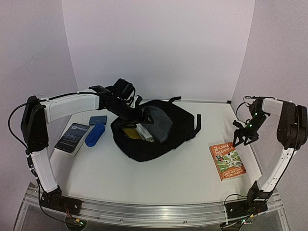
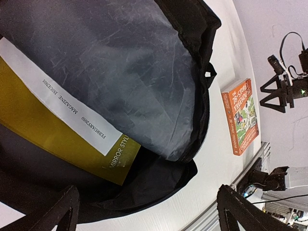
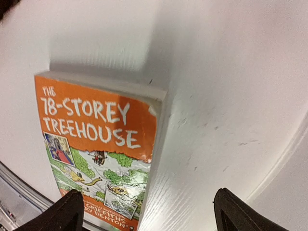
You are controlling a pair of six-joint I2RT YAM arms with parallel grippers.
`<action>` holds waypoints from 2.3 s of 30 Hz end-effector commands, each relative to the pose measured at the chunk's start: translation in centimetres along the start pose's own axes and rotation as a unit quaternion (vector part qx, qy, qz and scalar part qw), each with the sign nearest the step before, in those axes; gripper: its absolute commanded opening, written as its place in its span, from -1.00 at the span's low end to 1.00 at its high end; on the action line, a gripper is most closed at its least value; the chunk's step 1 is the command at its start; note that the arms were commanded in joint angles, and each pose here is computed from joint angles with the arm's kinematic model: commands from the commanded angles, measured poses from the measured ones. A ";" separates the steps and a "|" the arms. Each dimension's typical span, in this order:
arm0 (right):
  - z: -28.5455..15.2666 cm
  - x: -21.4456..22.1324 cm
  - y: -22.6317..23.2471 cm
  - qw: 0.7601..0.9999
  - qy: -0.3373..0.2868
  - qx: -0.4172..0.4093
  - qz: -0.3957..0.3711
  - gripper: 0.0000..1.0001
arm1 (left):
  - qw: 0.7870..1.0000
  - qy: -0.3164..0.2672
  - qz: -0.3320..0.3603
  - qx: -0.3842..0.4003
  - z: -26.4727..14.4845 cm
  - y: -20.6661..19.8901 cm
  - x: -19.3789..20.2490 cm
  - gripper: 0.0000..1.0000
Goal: Pack the student bag
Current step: Pick up the book from the center of the board.
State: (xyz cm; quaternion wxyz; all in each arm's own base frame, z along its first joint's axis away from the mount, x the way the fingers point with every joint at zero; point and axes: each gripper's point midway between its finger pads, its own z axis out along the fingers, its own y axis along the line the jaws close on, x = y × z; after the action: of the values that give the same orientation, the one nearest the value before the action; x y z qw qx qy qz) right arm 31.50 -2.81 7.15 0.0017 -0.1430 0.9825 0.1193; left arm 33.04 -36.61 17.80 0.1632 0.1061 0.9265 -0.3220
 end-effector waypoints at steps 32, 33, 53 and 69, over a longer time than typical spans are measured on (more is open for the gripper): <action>-1.7 -4.8 10.5 0.981 -0.155 -0.037 -0.112 -1.00 | 0.998 -0.023 0.057 0.013 -1.5 -2.7 -0.8 0.99; -2.5 -4.9 11.0 0.978 -0.164 -0.043 -0.121 -1.00 | 0.997 -0.024 0.068 0.025 -1.5 -3.4 -1.1 0.99; -16.3 -3.9 22.2 0.894 -0.334 -0.092 -0.284 -1.00 | 0.925 0.072 0.236 0.288 1.8 -16.4 1.0 0.99; -16.5 -5.6 29.7 0.848 -0.345 -0.127 -0.382 -1.00 | 0.905 0.091 0.246 0.335 1.5 -18.8 2.5 0.76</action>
State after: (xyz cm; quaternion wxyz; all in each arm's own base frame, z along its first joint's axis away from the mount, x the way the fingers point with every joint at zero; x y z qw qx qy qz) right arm 28.51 19.81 26.75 0.3132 -0.4181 0.8128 0.2576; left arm 25.88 -51.46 22.56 0.0819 0.3845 0.7541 -0.5261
